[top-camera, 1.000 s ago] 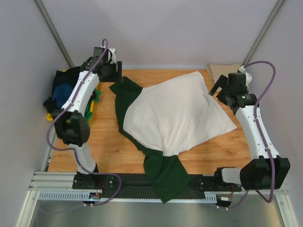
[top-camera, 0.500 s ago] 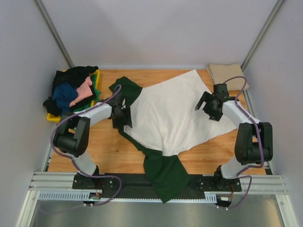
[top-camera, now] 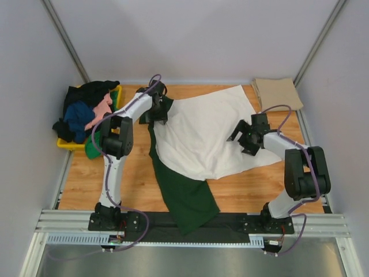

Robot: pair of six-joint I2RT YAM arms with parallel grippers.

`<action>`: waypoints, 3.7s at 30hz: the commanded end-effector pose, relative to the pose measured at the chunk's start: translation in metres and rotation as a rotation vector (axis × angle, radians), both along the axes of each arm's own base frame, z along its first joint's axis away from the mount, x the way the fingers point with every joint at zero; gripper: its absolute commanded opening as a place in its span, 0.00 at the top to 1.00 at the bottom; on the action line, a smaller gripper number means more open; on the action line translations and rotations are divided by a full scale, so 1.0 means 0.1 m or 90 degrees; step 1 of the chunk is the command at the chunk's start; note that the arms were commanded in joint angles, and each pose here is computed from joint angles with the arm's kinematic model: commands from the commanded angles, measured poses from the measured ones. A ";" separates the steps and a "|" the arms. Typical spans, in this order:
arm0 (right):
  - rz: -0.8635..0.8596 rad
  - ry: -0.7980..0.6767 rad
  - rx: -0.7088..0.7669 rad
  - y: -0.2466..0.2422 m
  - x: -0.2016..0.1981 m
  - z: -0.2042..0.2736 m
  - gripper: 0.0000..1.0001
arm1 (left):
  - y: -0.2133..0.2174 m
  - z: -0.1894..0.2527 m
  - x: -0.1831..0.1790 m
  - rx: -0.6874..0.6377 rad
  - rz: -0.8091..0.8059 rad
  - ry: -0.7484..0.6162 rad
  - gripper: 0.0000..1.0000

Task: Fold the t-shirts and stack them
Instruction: Flatten the tshirt out, then fold the tshirt

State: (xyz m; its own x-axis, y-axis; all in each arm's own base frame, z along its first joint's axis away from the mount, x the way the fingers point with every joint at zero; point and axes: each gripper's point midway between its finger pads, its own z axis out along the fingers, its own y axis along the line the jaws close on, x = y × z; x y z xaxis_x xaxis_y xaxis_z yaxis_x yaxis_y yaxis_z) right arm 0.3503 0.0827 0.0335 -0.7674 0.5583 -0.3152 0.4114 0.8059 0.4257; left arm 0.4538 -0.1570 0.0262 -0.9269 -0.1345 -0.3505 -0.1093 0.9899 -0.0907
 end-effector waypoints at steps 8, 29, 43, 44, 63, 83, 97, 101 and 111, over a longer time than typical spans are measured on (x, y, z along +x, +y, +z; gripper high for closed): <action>0.125 0.026 0.119 1.33 -0.50 0.12 0.00 | 1.07 0.63 1.04 0.030 0.053 -0.071 0.31; 0.015 -0.067 -0.017 0.32 -0.83 0.98 0.00 | 1.18 1.27 -2.12 -0.008 0.165 -0.115 0.37; -0.167 0.062 -0.035 -0.07 -1.60 -0.02 0.01 | 0.94 0.29 -3.04 -0.066 0.283 -0.029 0.33; -0.171 0.065 -0.047 -0.10 -1.58 -0.10 0.02 | 0.93 0.28 -3.02 -0.072 0.283 -0.039 0.34; -0.161 0.058 -0.062 -0.17 -1.25 -0.19 1.00 | 0.72 -0.06 -3.06 -0.123 0.221 -0.011 0.44; -0.211 -0.015 -0.078 -0.60 -1.23 0.45 1.00 | 0.85 1.14 -2.97 -0.138 0.191 -0.161 1.00; -0.244 -0.094 -0.071 -0.68 -1.41 0.97 1.00 | 0.96 1.84 -3.11 -0.155 0.166 -0.231 1.00; -0.204 -0.096 -0.060 -0.59 -1.20 1.03 1.00 | 0.83 1.90 -2.79 -0.136 0.135 -0.233 1.00; -0.166 -0.050 -0.089 -0.59 -0.39 1.06 1.00 | 0.72 2.14 -1.43 -0.114 0.120 -0.247 1.00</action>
State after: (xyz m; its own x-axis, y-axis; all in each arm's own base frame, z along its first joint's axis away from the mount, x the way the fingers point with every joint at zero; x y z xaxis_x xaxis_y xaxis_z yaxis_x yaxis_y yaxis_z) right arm 0.2690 0.0270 0.1146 -0.5983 0.7060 -0.3789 0.6337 0.7063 0.3155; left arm 0.2658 -0.0844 0.2128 -0.7416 -0.4099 -0.5311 -0.2895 0.9097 -0.2979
